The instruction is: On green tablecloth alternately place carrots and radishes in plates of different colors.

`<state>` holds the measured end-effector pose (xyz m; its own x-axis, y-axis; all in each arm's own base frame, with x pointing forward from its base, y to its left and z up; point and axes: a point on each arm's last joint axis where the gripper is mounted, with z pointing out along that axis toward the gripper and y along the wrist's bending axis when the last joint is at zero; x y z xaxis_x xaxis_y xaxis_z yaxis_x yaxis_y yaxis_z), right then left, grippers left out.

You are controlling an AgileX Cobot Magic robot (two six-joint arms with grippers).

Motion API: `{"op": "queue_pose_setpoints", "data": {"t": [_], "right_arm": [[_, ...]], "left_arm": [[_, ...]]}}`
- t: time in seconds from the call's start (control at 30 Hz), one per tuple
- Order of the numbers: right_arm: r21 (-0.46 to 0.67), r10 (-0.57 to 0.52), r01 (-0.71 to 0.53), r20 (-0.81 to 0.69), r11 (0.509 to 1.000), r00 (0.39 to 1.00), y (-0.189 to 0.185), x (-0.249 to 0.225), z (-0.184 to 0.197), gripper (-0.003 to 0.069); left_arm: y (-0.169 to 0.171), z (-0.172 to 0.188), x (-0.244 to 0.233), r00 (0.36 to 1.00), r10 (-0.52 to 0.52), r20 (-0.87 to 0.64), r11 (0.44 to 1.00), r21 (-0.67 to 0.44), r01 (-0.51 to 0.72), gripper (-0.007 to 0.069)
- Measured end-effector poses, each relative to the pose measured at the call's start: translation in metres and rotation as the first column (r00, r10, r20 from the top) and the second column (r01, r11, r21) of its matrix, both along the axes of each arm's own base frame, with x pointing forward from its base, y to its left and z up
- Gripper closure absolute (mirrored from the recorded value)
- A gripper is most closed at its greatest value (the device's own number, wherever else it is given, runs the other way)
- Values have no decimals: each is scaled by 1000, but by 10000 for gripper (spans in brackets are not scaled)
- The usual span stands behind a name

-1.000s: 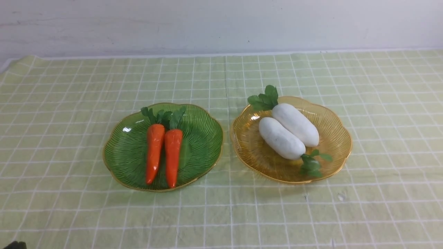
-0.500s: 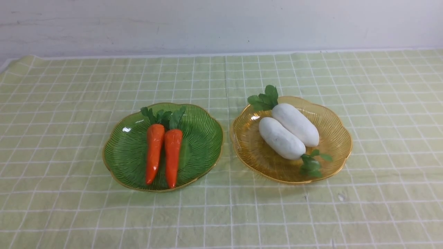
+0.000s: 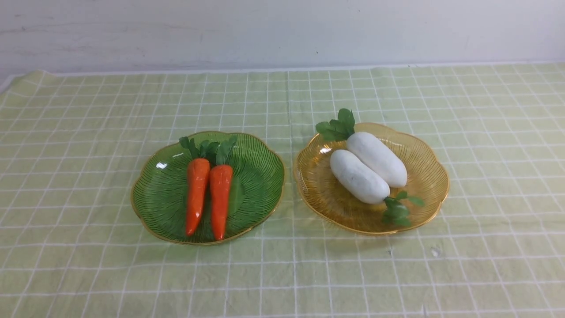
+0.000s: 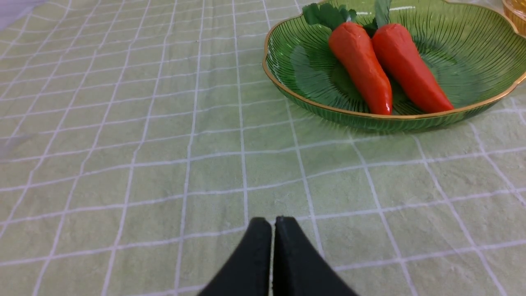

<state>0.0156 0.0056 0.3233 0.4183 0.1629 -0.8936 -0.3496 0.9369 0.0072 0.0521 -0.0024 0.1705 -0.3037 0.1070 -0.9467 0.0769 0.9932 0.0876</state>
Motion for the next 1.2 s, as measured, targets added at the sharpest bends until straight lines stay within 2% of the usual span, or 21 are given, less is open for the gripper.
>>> {"op": "queue_pose_setpoints", "data": {"t": [0.1,0.17,0.2,0.27,0.4,0.43,0.47,0.53,0.57,0.6,0.63,0.73,1.2], "right_arm": [[-24,-12,12,8,1000,1000,0,0,0,673],[-114,-55,55,3,992,998,1,2,-5,673],[-123,-60,60,1,991,998,1,3,-6,673],[-227,-138,124,-47,966,989,3,11,-23,673],[-324,-247,169,-218,931,944,4,29,-74,673],[-339,-210,116,-256,934,944,3,32,-86,673],[-357,-289,174,-299,918,910,3,36,-102,673],[-385,-338,180,-396,905,854,1,40,-129,673],[-386,-342,180,-406,905,848,0,40,-131,673],[-387,-368,183,-485,904,794,-2,39,-141,673],[-383,-382,195,-505,903,774,-3,39,-143,673],[-377,-410,229,-519,897,750,-5,39,-143,673],[-359,-414,247,-530,900,740,-6,39,-143,673]], "left_arm": [[0,0,0,1000,0,0,1000,0,0,633],[0,0,0,1000,0,0,1000,0,0,633],[0,0,0,1000,0,0,1000,0,0,633],[0,0,0,1000,0,0,1000,0,0,633],[0,0,0,1000,0,0,1000,0,0,633],[0,0,0,1000,0,0,1000,0,0,633],[0,0,0,1000,0,0,1000,0,0,633],[0,0,0,1000,0,0,1000,-1,0,633],[0,0,0,1000,0,0,1000,-1,0,633],[0,0,0,1000,0,0,1000,-1,0,633],[0,0,0,1000,0,1,1000,-2,0,633],[0,0,0,1000,0,1,1000,-2,0,633],[0,0,0,1000,0,1,1000,-2,0,633]]}}
